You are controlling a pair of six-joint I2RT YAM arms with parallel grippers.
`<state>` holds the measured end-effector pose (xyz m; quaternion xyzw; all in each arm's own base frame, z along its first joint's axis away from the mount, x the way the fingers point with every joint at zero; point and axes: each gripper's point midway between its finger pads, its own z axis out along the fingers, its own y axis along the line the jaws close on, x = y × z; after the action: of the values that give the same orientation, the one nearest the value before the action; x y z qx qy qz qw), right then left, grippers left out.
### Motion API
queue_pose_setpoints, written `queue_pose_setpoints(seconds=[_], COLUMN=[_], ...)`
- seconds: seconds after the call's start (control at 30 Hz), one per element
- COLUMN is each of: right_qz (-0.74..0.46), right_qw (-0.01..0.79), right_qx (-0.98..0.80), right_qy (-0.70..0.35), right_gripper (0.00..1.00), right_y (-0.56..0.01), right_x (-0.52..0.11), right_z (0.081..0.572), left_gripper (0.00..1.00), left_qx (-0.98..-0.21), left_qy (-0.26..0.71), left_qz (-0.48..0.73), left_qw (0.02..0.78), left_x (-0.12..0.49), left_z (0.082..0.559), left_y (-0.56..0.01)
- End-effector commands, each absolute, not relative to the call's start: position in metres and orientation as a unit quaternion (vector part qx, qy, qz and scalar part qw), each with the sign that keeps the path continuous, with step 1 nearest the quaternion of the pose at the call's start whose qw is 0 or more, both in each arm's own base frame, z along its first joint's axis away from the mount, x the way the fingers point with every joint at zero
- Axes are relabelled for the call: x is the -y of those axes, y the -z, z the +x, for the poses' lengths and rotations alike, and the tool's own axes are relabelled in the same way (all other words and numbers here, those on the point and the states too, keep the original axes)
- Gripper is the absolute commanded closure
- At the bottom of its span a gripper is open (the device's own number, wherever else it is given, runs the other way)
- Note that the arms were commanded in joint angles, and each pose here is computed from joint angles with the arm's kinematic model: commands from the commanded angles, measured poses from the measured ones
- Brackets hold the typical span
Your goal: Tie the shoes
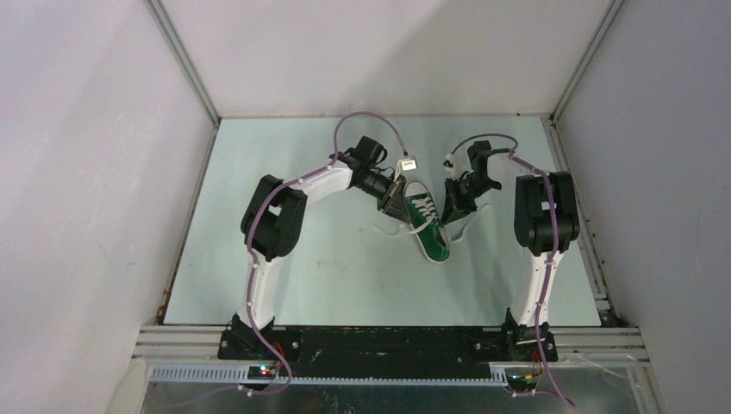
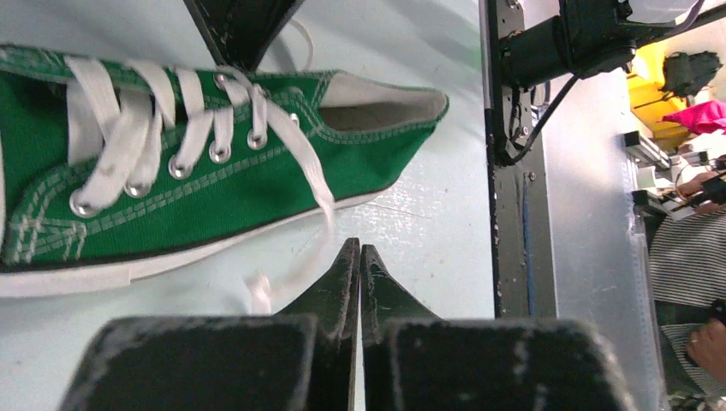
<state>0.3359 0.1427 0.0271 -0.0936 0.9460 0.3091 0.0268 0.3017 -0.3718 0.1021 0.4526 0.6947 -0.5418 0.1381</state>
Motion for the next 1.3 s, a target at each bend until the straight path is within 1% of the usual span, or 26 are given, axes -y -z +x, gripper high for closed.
queue_pose_setpoints(seconds=[0.0, 0.1, 0.17, 0.2, 0.23, 0.27, 0.3, 0.33, 0.43, 0.57, 0.77, 1.0, 1.03, 1.07, 1.1, 1.13, 1.17, 1.2, 1.27], right_qz=[-0.049, -0.056, -0.068, -0.074, -0.079, -0.082, -0.084, -0.085, -0.087, -0.087, -0.087, -0.087, -0.088, -0.089, -0.089, -0.090, -0.090, -0.091, -0.090], right_qw=[0.061, 0.063, 0.069, 0.070, 0.072, 0.075, 0.076, 0.077, 0.077, 0.076, 0.077, 0.078, 0.077, 0.077, 0.078, 0.078, 0.079, 0.079, 0.079], right_qx=[-0.971, -0.968, -0.963, -0.960, -0.958, -0.957, -0.955, -0.955, -0.954, -0.953, -0.951, -0.949, -0.949, -0.949, -0.948, -0.948, -0.948, -0.949, -0.949], right_qy=[-0.226, -0.237, -0.253, -0.259, -0.267, -0.269, -0.273, -0.275, -0.276, -0.278, -0.286, -0.292, -0.293, -0.293, -0.294, -0.294, -0.294, -0.293, -0.291], right_gripper=[1.00, 1.00, 1.00, 1.00, 1.00, 1.00, 1.00, 1.00, 1.00, 1.00, 1.00, 1.00, 1.00, 1.00, 1.00, 1.00, 1.00, 1.00, 1.00], right_y=[-0.017, -0.020, -0.025, -0.028, -0.031, -0.033, -0.035, -0.037, -0.038, -0.038, -0.041, -0.041, -0.041, -0.042, -0.042, -0.042, -0.042, -0.042, -0.041], right_x=[-0.119, -0.122, -0.128, -0.130, -0.133, -0.134, -0.136, -0.137, -0.139, -0.140, -0.141, -0.143, -0.144, -0.144, -0.145, -0.145, -0.145, -0.145, -0.145], right_z=[0.355, 0.356, 0.357, 0.357, 0.358, 0.358, 0.358, 0.358, 0.358, 0.357, 0.358, 0.360, 0.360, 0.360, 0.360, 0.360, 0.360, 0.361, 0.361], left_gripper=[1.00, 1.00, 0.99, 0.86, 0.78, 0.64, 0.58, 0.51, 0.45, 0.44, 0.46, 0.49, 0.53, 0.61, 0.65, 0.74, 0.81, 0.92, 0.99], left_qx=[-0.683, -0.686, -0.699, -0.712, -0.716, -0.691, -0.703, -0.692, -0.684, -0.669, -0.681, -0.732, -0.733, -0.736, -0.738, -0.740, -0.741, -0.744, -0.747], left_qy=[0.558, 0.550, 0.529, 0.506, 0.501, 0.484, 0.483, 0.473, 0.465, 0.460, 0.411, 0.372, 0.373, 0.376, 0.376, 0.376, 0.377, 0.372, 0.367], left_qz=[0.451, 0.454, 0.454, 0.451, 0.439, 0.451, 0.434, 0.437, 0.460, 0.492, 0.534, 0.505, 0.502, 0.499, 0.498, 0.495, 0.494, 0.491, 0.491], left_qw=[0.136, 0.142, 0.161, 0.184, 0.208, 0.292, 0.290, 0.327, 0.324, 0.316, 0.287, 0.266, 0.267, 0.262, 0.257, 0.256, 0.256, 0.258, 0.258], left_x=[0.372, 0.371, 0.371, 0.369, 0.371, 0.380, 0.377, 0.380, 0.396, 0.415, 0.419, 0.413, 0.414, 0.415, 0.415, 0.416, 0.416, 0.415, 0.413], left_z=[0.299, 0.300, 0.309, 0.316, 0.322, 0.343, 0.335, 0.343, 0.341, 0.333, 0.319, 0.315, 0.315, 0.313, 0.312, 0.312, 0.312, 0.314, 0.315], left_y=[-0.126, -0.125, -0.120, -0.121, -0.113, -0.134, -0.117, -0.120, -0.111, -0.102, -0.072, -0.045, -0.043, -0.040, -0.037, -0.037, -0.036, -0.036, -0.038])
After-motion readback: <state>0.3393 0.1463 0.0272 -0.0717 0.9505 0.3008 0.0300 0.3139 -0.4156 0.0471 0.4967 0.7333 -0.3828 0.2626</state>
